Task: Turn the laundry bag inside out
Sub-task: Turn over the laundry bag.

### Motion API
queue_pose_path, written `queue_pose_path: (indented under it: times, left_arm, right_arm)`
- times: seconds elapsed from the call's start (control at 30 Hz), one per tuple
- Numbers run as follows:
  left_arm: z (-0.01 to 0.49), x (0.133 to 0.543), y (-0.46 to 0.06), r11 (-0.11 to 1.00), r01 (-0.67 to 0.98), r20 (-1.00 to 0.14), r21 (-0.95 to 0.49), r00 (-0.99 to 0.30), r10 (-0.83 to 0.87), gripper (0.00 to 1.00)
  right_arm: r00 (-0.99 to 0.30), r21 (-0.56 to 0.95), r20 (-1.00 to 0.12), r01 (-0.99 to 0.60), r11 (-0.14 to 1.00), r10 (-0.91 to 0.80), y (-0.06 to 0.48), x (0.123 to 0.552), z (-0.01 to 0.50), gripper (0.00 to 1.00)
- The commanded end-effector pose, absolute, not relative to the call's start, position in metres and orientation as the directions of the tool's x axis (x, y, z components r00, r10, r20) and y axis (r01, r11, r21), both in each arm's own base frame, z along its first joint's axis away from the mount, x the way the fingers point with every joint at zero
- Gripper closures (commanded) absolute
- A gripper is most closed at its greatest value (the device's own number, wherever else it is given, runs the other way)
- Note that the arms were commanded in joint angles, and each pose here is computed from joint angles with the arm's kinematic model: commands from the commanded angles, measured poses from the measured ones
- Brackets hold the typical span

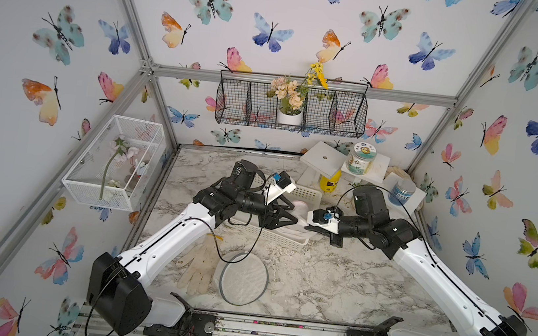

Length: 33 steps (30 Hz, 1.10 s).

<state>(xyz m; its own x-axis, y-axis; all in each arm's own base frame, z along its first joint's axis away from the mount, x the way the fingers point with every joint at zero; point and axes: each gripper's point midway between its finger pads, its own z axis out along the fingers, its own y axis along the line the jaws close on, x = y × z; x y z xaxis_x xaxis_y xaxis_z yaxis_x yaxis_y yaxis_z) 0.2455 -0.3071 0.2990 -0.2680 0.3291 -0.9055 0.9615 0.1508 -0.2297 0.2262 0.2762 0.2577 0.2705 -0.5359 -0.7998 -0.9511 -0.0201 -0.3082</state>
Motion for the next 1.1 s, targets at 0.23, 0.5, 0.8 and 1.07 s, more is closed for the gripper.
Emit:
queue_pose_path:
  times: [0.23, 0.5, 0.8, 1.07]
  left_arm:
    - [0.290, 0.249, -0.304, 0.165, 0.970, -0.890, -0.179, -0.231, 0.393, 0.61]
    - [0.296, 0.247, -0.304, 0.150, 0.977, -0.898, -0.154, -0.201, 0.392, 0.77]
    - [0.309, 0.242, -0.304, 0.126, 0.981, -0.911, -0.150, -0.187, 0.369, 0.96]
    - [0.332, 0.239, -0.309, 0.104, 0.981, -0.937, -0.165, -0.188, 0.294, 0.97]
  right_arm:
    - [0.273, -0.302, -0.803, -0.953, -0.034, -0.530, 0.280, 0.224, 0.265, 0.97]
    - [0.260, -0.293, -0.794, -0.956, -0.028, -0.550, 0.279, 0.225, 0.260, 0.97]
    - [0.228, -0.270, -0.772, -0.963, -0.019, -0.593, 0.274, 0.226, 0.246, 0.97]
    - [0.211, -0.255, -0.738, -0.967, -0.025, -0.641, 0.272, 0.226, 0.231, 0.97]
